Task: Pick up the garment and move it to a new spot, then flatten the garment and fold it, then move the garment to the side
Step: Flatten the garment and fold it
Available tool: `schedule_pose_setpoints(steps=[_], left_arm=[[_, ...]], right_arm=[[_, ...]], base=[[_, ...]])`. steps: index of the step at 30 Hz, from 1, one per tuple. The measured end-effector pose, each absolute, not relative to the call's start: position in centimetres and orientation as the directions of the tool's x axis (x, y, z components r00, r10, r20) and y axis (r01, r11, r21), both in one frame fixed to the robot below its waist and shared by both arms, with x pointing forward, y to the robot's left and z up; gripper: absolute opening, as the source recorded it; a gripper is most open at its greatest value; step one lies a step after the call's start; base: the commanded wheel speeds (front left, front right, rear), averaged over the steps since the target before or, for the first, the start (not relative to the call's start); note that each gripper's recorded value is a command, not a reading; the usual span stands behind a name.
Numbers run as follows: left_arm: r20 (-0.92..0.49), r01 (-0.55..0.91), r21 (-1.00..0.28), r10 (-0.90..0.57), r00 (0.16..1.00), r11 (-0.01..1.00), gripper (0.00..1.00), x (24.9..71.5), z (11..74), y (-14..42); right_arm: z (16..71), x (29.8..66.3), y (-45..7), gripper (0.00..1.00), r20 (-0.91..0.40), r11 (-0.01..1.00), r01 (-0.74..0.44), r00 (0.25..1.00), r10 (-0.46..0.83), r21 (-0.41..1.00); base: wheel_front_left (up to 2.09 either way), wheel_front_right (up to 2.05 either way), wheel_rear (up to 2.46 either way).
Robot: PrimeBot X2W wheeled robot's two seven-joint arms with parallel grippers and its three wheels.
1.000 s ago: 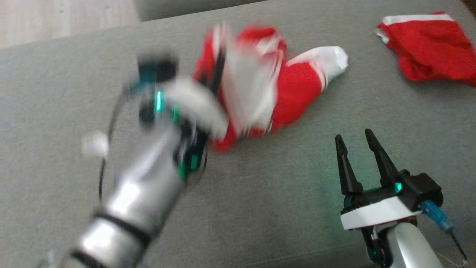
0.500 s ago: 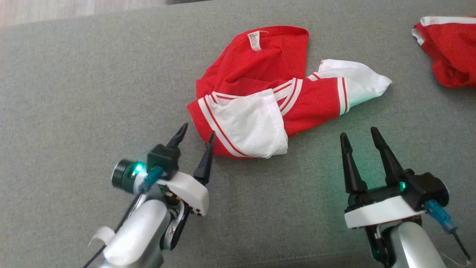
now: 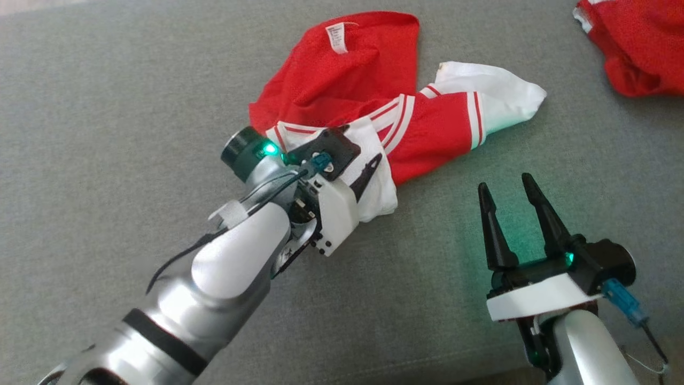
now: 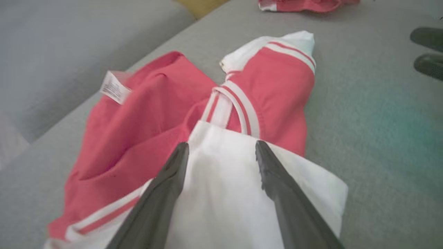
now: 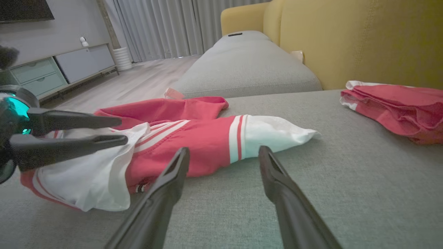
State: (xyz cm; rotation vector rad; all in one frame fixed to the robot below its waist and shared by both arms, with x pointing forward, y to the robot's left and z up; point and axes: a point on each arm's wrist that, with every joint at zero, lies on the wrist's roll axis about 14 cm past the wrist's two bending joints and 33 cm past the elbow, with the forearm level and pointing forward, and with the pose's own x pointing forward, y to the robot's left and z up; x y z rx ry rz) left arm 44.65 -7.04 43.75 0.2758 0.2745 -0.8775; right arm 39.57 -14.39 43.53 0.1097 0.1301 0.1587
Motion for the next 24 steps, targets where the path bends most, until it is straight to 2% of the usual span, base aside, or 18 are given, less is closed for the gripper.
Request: schedule_pose_setpoints(steps=[10, 13, 14, 15, 19, 24], left_arm=[[-0.394, 0.834, 0.057, -0.756, 0.523, 0.548, 1.00, 45.3, 42.0, -10.5], [-0.434, 0.829, 0.007, -0.745, 0.506, 0.559, 1.00, 45.2, 40.3, -10.2], [-0.434, 0.829, 0.007, -0.745, 0.506, 0.559, 0.47, 45.2, 40.3, -10.2], [-0.438, 0.832, -0.006, -0.749, 0.497, 0.555, 0.00, 45.1, 40.1, -10.3], [-0.374, 0.845, -0.052, -0.795, 0.477, 0.532, 0.00, 44.9, 41.1, -11.3], [-0.135, 0.869, -0.142, -0.879, 0.458, 0.474, 0.00, 44.8, 48.1, -14.2]], right_arm=[[42.8, 39.3, -15.9, 1.00, -0.148, 0.989, -0.105, 0.982, 0.120, 0.105], [42.7, 39.1, -16.4, 1.00, -0.152, 0.991, -0.092, 0.983, 0.106, 0.099], [42.7, 39.1, -16.4, 1.00, -0.152, 0.991, -0.092, 0.983, 0.106, 0.099], [42.7, 39.1, -16.6, 1.00, -0.152, 0.991, -0.087, 0.983, 0.102, 0.098], [43.0, 39.1, -16.9, 1.00, -0.145, 0.992, -0.080, 0.985, 0.093, 0.093], [44.0, 39.2, -17.0, 1.00, -0.118, 0.993, -0.078, 0.989, 0.089, 0.093]], base=[[0.00, 0.00, 0.00], [0.00, 0.00, 0.00], [0.00, 0.00, 0.00], [0.00, 0.00, 0.00], [0.00, 0.00, 0.00], [0.00, 0.00, 0.00]])
